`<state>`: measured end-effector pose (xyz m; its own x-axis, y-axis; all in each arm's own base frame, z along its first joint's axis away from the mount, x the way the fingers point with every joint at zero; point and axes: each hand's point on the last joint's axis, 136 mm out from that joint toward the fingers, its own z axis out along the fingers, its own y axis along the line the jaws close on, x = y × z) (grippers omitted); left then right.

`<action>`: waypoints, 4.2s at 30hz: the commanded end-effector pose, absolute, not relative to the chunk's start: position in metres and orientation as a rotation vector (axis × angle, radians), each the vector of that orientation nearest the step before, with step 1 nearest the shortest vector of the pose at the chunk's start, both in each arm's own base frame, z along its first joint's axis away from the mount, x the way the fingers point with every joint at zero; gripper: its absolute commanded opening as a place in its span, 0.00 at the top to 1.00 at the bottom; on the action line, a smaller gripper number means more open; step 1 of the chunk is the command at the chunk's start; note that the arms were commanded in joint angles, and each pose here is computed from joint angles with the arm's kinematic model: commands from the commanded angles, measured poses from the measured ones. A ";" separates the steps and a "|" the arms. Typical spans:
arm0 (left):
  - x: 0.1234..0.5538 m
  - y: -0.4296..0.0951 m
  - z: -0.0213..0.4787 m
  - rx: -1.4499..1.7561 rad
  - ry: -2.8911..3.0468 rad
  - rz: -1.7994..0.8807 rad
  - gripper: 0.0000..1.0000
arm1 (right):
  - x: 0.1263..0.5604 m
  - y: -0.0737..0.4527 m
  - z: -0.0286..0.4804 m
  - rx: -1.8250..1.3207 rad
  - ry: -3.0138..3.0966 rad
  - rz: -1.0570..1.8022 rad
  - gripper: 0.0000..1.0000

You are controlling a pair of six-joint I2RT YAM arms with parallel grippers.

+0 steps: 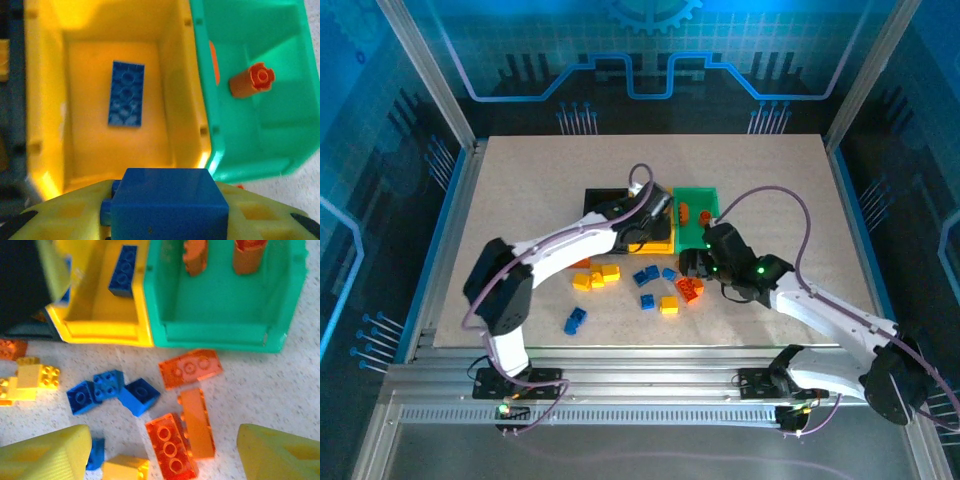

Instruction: Sort the legos into containers by color

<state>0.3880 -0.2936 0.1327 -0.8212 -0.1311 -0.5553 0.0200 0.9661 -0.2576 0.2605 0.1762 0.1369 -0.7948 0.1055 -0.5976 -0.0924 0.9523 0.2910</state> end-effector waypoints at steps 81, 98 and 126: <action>0.386 -0.268 0.135 -0.098 2.530 -0.323 0.72 | 0.247 0.135 0.136 0.166 2.427 0.376 0.15; 0.410 -0.307 0.160 -0.044 2.471 -0.439 0.01 | 0.245 0.129 0.137 0.186 2.425 0.372 0.13; 0.206 -0.360 0.055 0.861 2.463 -0.473 0.21 | 0.243 0.117 0.126 0.263 2.441 0.372 0.11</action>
